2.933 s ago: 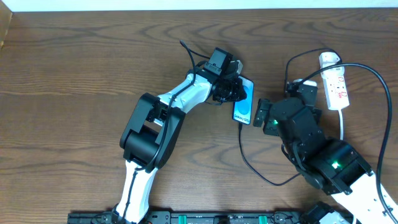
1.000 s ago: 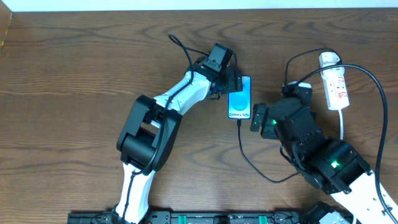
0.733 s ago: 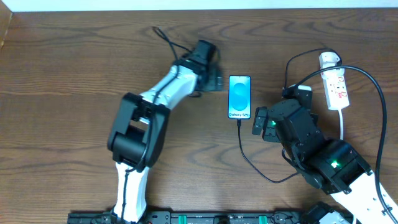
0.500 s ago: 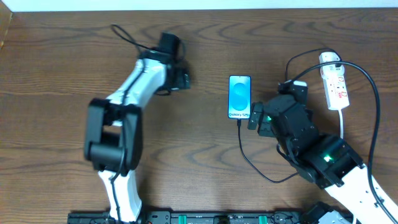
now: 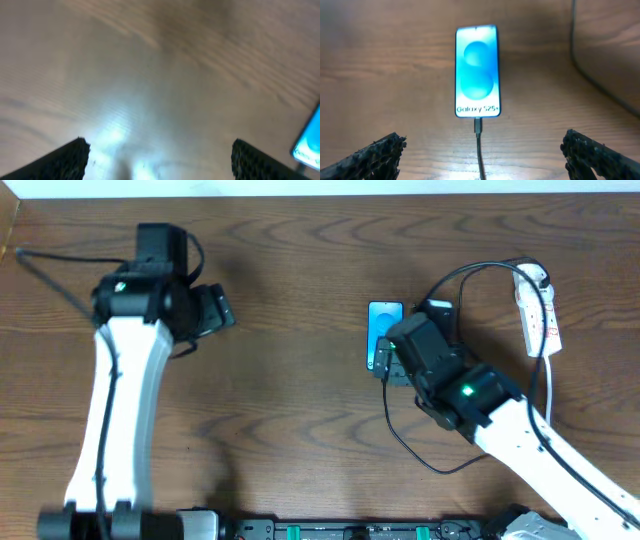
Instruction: Plug charger to phone and switch on socket
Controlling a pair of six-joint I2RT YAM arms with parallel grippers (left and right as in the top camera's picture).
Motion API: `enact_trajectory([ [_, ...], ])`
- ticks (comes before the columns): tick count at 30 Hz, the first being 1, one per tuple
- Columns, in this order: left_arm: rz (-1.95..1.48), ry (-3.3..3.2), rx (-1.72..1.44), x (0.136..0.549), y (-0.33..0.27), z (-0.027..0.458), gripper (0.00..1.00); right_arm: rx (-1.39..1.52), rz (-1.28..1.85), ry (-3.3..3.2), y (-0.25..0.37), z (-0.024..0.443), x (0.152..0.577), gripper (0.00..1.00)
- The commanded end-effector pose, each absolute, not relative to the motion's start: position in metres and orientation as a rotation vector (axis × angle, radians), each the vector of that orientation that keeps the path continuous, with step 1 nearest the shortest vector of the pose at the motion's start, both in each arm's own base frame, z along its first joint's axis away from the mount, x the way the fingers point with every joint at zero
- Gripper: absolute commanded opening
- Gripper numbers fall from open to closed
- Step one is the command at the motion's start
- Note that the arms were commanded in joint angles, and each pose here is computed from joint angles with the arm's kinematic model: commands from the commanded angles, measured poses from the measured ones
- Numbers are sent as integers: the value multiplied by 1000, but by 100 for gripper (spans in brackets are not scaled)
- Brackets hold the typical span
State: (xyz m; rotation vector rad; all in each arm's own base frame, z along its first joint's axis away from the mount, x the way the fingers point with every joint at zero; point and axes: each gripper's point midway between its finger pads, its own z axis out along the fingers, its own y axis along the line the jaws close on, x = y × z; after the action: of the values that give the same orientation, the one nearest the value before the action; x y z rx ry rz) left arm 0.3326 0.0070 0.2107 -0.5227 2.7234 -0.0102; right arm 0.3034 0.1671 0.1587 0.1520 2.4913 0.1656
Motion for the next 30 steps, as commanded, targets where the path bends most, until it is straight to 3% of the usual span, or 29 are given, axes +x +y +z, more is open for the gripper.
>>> enact_trajectory([
  [1,-1,2681,-511,302,10,240,90,157,162,2549,171,140,303,99],
  [10,15,2618,-509,221,15,276,90,145,102,2608,172,117,303,99],
  [17,5,2473,-495,175,19,276,91,143,88,2621,172,111,303,99],
  [30,-65,2255,-480,126,19,256,91,143,88,2621,172,111,303,99],
])
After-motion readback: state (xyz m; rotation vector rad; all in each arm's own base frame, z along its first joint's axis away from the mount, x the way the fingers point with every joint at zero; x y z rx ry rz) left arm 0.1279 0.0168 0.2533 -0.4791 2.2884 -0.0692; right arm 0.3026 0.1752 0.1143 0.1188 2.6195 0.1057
